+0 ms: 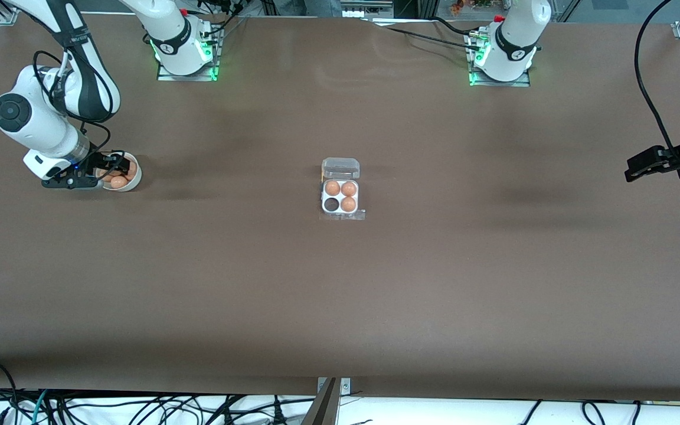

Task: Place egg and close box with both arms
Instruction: 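Lower the right gripper over the white bowl onto an egg, then close the right gripper on a brown egg and lift it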

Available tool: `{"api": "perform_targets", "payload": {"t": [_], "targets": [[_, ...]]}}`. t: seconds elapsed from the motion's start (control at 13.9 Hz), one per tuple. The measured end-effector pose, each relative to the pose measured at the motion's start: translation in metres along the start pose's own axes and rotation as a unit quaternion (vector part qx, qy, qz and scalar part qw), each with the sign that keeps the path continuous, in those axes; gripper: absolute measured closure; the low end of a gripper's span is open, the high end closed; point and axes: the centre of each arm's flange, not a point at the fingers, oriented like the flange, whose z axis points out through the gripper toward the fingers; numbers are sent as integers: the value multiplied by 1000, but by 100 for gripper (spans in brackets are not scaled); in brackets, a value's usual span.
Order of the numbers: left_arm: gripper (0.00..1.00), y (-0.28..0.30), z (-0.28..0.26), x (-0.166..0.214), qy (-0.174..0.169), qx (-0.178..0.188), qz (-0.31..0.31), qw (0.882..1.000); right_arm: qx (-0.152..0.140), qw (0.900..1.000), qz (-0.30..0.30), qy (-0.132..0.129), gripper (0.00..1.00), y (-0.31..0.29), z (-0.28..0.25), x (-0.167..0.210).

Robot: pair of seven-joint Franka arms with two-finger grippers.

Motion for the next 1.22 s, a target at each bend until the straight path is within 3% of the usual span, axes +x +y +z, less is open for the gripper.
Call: {"api": "perform_targets", "payload": {"t": [0.36,0.65,0.94,1.22], "targets": [[0,0,0,0,0,0,0,1000,3,1000,-4,-18,1,-1,5,-4],[0,0,1,0,-1,0,0,1000,4,1000,-6,-27,8,-2,10,-6],[0,0,2,1,-2,0,0,1000,4,1000,-8,-29,26,-2,12,-6],[0,1,4,2,-4,0,0,1000,4,1000,-8,-29,35,-2,12,-6]]}}
